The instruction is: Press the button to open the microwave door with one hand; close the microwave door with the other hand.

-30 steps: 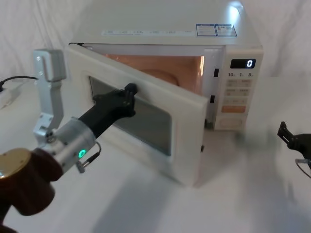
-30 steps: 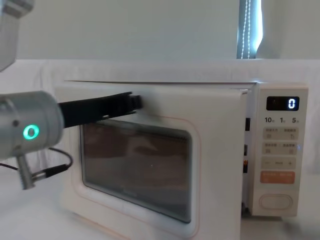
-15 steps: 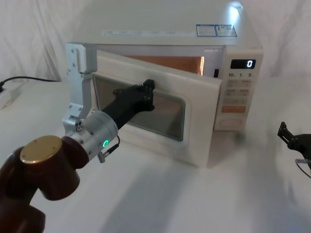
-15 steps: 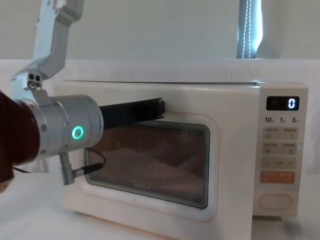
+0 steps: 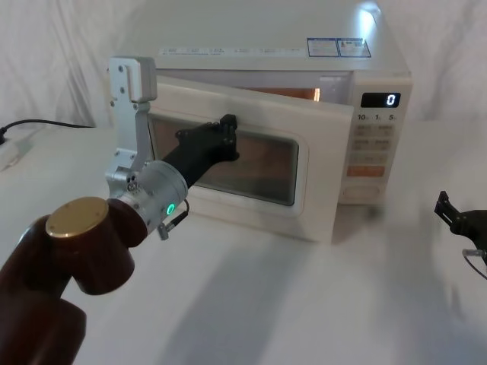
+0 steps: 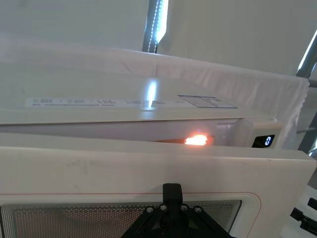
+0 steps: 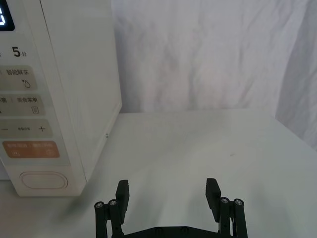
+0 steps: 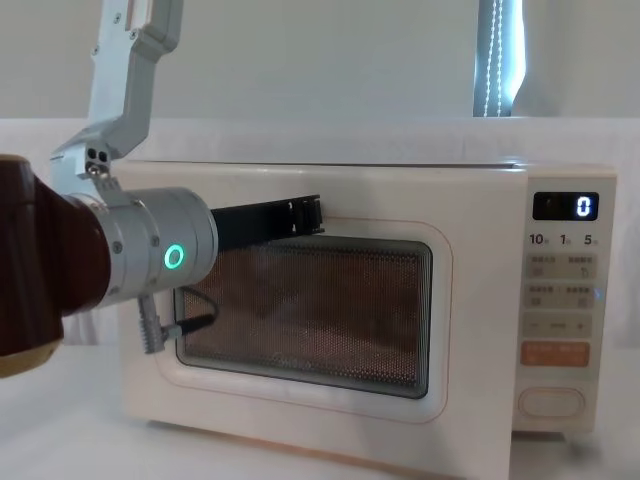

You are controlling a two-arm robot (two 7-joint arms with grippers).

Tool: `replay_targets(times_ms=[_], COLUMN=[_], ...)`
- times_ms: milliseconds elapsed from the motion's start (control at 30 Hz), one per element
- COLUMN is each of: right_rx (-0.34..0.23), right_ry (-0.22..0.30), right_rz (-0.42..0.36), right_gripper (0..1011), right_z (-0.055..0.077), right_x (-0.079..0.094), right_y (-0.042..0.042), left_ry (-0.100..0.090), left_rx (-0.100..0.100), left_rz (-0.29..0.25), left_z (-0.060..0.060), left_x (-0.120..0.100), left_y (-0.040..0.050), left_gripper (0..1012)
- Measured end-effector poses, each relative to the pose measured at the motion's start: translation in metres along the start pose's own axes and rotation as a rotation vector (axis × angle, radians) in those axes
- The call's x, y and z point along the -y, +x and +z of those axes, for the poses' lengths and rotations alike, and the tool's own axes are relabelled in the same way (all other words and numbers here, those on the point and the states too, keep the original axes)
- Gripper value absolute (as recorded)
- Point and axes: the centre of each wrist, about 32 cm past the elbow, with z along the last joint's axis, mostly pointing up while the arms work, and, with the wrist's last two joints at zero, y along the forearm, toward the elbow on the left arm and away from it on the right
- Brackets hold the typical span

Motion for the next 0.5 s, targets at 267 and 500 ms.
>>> replay_targets(times_ms=[267, 500], right_rx=[0.000, 0.000], right_ry=[0.000, 0.000], right_rz=[0.000, 0.000], right_gripper=[1002, 1002], right_z=[0.000, 0.000], right_x=[0.000, 0.000], right_y=[0.0000, 0.0000], left_ry=[-0.002, 0.003], left_rx=[-0.008, -0.015], left_rz=[-0.002, -0.001], left_z=[0.003, 0.003], left_x=[0.010, 0.018], left_y=[0.0027, 0.0029], left_gripper=[0, 0])
